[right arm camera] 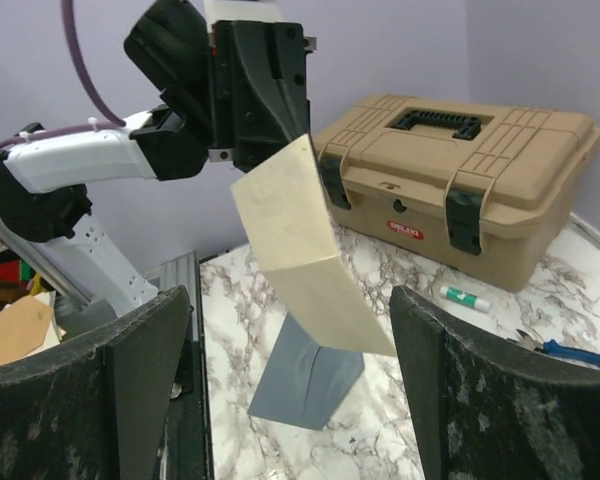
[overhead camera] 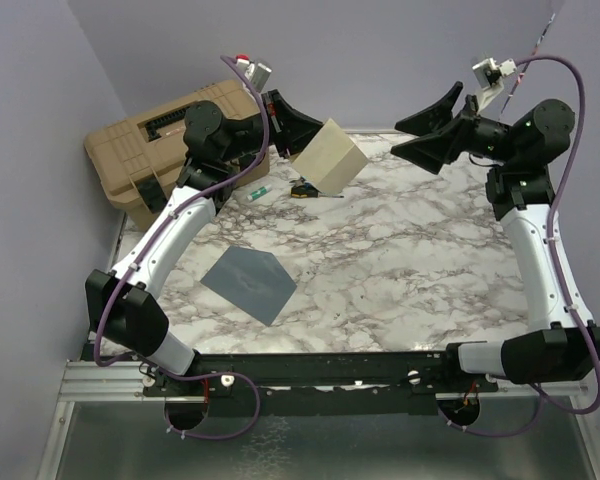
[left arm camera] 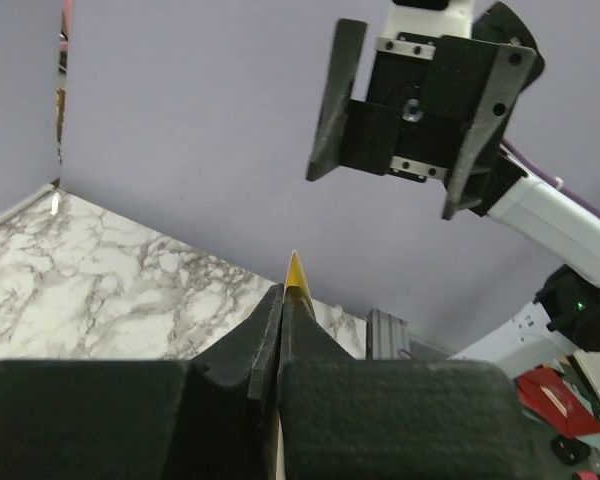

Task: Place the letter into the envelope and seal it

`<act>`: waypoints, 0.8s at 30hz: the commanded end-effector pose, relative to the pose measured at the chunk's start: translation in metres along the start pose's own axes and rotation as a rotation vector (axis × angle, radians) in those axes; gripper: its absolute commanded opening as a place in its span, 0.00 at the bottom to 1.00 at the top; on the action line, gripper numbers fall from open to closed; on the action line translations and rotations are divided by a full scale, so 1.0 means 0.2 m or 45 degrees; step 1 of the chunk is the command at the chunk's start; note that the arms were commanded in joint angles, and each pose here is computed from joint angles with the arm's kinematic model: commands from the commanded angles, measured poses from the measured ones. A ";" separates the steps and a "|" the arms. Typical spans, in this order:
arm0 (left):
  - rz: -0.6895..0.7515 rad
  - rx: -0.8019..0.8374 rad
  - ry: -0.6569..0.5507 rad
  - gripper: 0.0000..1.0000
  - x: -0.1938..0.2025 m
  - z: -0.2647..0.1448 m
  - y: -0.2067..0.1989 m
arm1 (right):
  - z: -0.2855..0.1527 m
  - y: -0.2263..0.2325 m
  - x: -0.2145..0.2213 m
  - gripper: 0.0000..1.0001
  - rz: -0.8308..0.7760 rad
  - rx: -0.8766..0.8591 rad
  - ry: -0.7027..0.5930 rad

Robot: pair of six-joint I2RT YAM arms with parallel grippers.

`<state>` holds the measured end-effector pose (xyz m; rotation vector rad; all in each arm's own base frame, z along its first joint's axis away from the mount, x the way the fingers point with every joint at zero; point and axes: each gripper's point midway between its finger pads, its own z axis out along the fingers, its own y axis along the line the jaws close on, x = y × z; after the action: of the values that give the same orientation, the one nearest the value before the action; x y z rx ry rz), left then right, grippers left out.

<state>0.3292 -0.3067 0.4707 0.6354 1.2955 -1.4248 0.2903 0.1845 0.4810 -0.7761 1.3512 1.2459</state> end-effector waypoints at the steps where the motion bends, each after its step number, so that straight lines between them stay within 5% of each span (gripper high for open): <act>1: 0.006 0.157 0.090 0.00 0.06 -0.02 -0.15 | 0.07 -0.11 0.12 0.85 0.000 0.019 0.037; 12: -0.016 0.222 0.135 0.00 0.08 -0.01 -0.21 | 0.21 -0.02 0.42 0.81 0.134 -0.239 0.306; 21: -0.006 0.199 0.110 0.00 0.06 0.00 -0.18 | 0.17 0.08 0.48 0.46 0.165 -0.351 0.337; 24: -0.012 0.186 0.103 0.00 0.06 0.01 -0.17 | 0.17 0.09 0.47 0.15 0.158 -0.352 0.334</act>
<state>0.2969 -0.3181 0.4611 0.7785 1.3112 -1.5361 0.2803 0.2408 0.3941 -1.0510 1.5015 1.4640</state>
